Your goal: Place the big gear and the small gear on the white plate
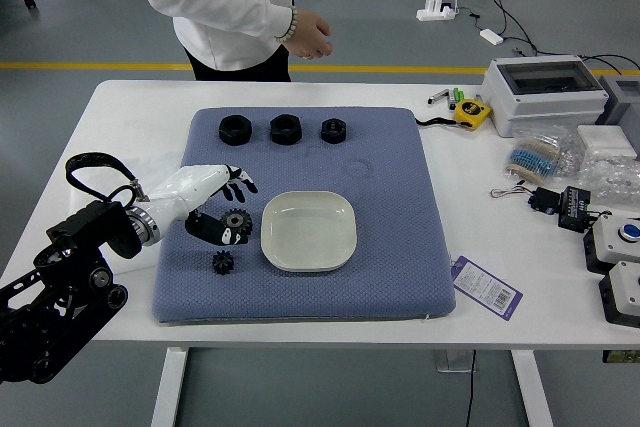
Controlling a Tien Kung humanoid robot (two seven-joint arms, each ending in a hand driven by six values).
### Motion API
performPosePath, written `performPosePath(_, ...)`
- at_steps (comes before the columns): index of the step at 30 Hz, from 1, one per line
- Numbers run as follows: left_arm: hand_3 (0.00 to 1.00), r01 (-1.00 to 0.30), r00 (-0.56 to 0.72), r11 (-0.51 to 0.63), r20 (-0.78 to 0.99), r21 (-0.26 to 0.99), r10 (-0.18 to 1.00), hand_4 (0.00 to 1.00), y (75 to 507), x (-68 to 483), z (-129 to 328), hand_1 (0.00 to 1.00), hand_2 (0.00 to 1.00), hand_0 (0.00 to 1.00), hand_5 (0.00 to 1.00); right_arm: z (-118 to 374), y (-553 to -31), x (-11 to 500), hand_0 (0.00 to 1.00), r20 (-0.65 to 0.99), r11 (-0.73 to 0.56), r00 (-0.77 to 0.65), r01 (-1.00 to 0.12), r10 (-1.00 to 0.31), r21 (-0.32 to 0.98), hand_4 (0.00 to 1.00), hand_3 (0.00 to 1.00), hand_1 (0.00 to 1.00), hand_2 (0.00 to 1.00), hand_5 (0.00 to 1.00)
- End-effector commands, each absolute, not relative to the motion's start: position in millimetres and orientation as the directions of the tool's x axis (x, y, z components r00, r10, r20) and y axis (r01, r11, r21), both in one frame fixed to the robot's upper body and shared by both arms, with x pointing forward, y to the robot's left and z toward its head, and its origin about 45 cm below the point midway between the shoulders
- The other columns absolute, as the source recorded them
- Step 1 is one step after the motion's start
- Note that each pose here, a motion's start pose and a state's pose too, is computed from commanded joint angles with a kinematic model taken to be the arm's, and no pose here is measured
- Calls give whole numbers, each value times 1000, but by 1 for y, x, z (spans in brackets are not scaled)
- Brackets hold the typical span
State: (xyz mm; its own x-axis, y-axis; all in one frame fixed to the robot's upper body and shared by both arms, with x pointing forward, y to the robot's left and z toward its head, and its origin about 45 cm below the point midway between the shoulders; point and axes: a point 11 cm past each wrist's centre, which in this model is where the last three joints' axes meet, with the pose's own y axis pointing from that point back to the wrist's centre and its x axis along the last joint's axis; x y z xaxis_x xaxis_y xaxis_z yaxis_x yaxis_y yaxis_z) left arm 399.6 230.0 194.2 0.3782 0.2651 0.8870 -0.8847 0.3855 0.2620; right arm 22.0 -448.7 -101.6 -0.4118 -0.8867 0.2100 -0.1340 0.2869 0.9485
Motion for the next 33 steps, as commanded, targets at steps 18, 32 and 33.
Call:
performPosePath(18,684,-884,388,370,891,287,235,998,225,413,181,623,686,631,114,-101,-449,25,750,210,290,-412,-139,-886,947,998,807,766,828,836)
performPosePath(32,639,-884,408,328,892,332,195,986,234,422,177,620,663,637,79,-100,-450,31,748,210,291,-408,-148,-889,945,998,803,763,826,836)
performPosePath(33,639,-884,409,326,892,335,193,986,234,422,177,620,663,637,79,-100,-450,31,748,210,292,-408,-148,-889,945,998,803,763,826,836)
